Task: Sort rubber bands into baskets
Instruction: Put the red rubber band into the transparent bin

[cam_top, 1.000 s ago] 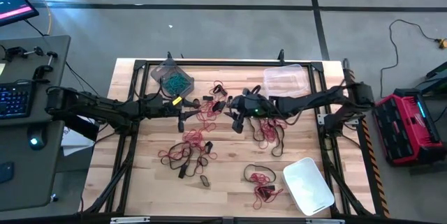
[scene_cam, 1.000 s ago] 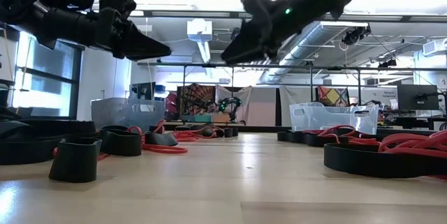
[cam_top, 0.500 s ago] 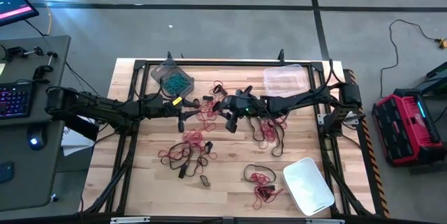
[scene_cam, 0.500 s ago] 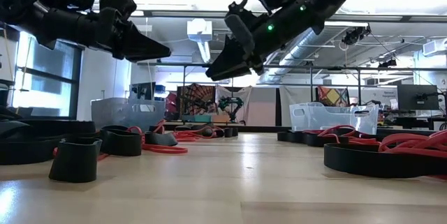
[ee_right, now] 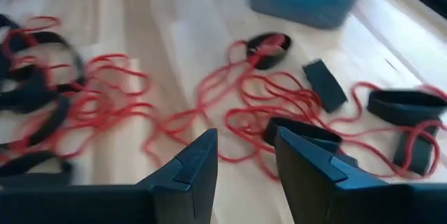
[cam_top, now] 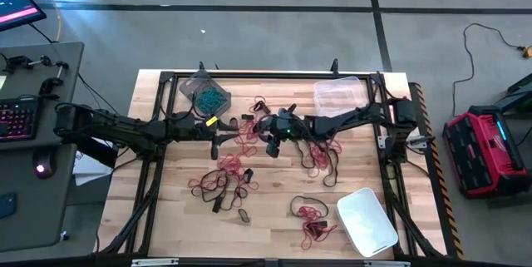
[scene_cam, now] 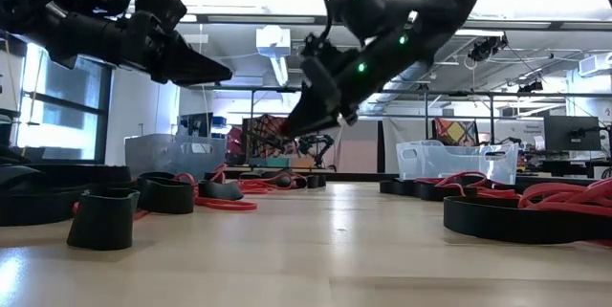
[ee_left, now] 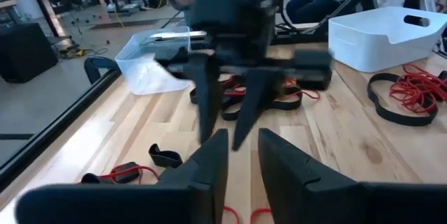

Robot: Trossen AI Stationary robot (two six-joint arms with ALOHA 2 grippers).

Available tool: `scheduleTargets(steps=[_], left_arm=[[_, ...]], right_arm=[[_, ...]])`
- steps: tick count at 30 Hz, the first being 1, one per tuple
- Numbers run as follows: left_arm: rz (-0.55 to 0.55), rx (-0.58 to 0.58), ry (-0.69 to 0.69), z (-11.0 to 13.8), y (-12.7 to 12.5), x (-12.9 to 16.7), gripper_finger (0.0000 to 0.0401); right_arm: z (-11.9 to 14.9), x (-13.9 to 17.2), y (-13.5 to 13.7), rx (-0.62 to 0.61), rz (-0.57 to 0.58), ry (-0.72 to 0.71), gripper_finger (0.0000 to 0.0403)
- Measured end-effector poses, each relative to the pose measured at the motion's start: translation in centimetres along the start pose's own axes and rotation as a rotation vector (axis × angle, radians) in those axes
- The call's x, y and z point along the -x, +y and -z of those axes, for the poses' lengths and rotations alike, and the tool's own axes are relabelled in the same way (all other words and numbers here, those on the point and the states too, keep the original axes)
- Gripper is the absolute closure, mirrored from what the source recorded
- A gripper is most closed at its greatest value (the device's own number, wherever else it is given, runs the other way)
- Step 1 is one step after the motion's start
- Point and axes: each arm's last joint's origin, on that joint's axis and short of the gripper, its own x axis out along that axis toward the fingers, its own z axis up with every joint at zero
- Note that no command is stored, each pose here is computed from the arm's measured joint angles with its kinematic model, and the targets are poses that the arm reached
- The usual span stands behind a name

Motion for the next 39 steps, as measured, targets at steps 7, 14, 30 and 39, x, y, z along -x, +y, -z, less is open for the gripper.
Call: scheduleTargets(steps=[7, 14, 30, 39], left_arm=[[0.009, -0.003, 0.036, 0.4, -0.1, 0.0, 0.0397], [0.009, -0.001, 0.042, 0.4, -0.1, 0.0, 0.0398], [0.009, -0.002, 0.044, 0.4, -0.1, 0.0, 0.0401], [0.009, -0.009, 0.045, 0.4, -0.1, 0.0, 0.0401]], right_arm=[[0.7, -0.9, -1.5, -0.006, 0.007, 0.032, 0.0269], [2.0, -2.1, -1.6, 0.104, -0.012, 0.064, 0.0269], [3.2, -3.8, -2.4, 0.216, -0.021, 0.052, 0.0269], [3.3, -3.8, -2.8, 0.178, -0.039, 0.068, 0.0269]])
